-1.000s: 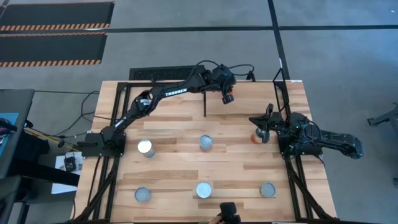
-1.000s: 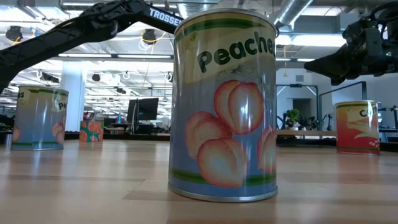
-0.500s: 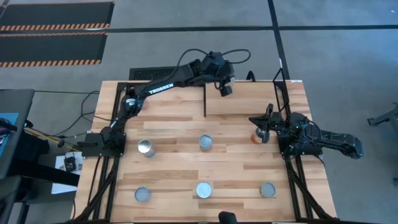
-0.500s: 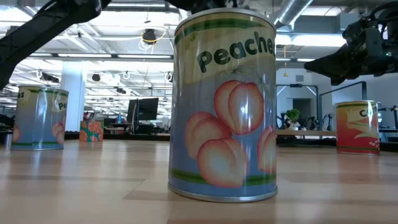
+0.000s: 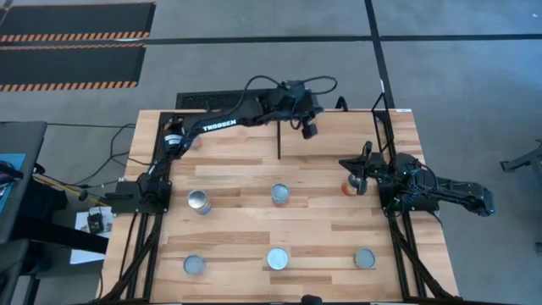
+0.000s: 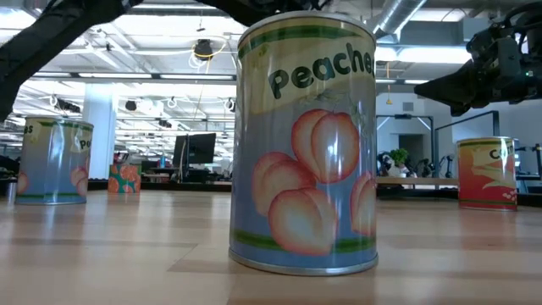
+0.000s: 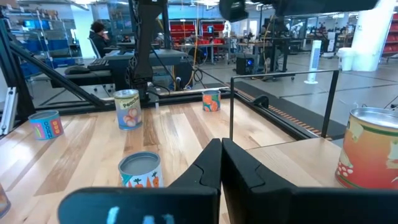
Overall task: Pick and place cans onto a shelf
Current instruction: Put the large canned corn on the shelf aligned with the other large canned corn
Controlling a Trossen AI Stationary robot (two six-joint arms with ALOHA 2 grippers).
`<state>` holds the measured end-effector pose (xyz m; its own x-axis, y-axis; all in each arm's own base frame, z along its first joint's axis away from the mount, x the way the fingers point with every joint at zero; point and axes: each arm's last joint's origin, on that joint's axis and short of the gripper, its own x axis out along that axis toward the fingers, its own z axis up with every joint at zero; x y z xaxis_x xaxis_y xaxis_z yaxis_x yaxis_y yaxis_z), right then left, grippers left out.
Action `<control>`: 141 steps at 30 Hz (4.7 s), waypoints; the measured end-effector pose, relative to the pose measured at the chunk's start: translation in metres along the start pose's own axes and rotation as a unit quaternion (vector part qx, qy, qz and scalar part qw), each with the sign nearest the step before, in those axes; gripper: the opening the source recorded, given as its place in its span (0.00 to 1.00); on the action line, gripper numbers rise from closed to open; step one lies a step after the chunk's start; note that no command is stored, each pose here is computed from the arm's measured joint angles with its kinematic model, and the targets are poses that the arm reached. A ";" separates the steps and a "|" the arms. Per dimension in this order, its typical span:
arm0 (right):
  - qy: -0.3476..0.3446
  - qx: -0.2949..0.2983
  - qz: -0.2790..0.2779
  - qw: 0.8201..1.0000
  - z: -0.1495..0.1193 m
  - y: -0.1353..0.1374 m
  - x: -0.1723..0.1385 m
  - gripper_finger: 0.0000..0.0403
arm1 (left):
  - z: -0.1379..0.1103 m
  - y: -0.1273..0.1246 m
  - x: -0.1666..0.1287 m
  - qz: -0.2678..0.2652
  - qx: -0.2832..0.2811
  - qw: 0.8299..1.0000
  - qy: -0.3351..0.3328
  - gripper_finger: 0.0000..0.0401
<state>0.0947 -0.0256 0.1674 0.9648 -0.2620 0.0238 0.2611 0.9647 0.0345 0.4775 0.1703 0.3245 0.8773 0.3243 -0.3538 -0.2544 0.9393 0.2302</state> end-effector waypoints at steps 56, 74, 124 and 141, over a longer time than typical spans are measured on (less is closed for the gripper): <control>-0.019 -0.008 -0.013 1.000 0.004 -0.001 0.000 0.08 | -0.216 -0.080 -0.273 -0.070 -0.044 0.966 -0.246 0.00; -0.088 -0.055 0.046 0.994 0.022 0.010 -0.001 0.07 | -0.238 -0.081 -0.293 -0.079 -0.037 0.978 -0.190 0.00; 0.628 0.053 -0.219 0.745 0.052 0.074 0.070 0.42 | -0.233 -0.082 -0.295 -0.104 -0.021 0.970 -0.221 0.00; 0.643 0.017 -0.170 0.747 0.064 0.071 0.093 0.02 | -0.233 -0.081 -0.295 -0.101 -0.035 0.970 -0.219 0.00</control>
<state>0.2005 0.0165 0.2361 0.0813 -0.2288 -0.9701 0.5183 0.8410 -0.1549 0.1449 0.0245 0.1991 0.9969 0.0696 0.0369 -0.0738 0.9890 0.1284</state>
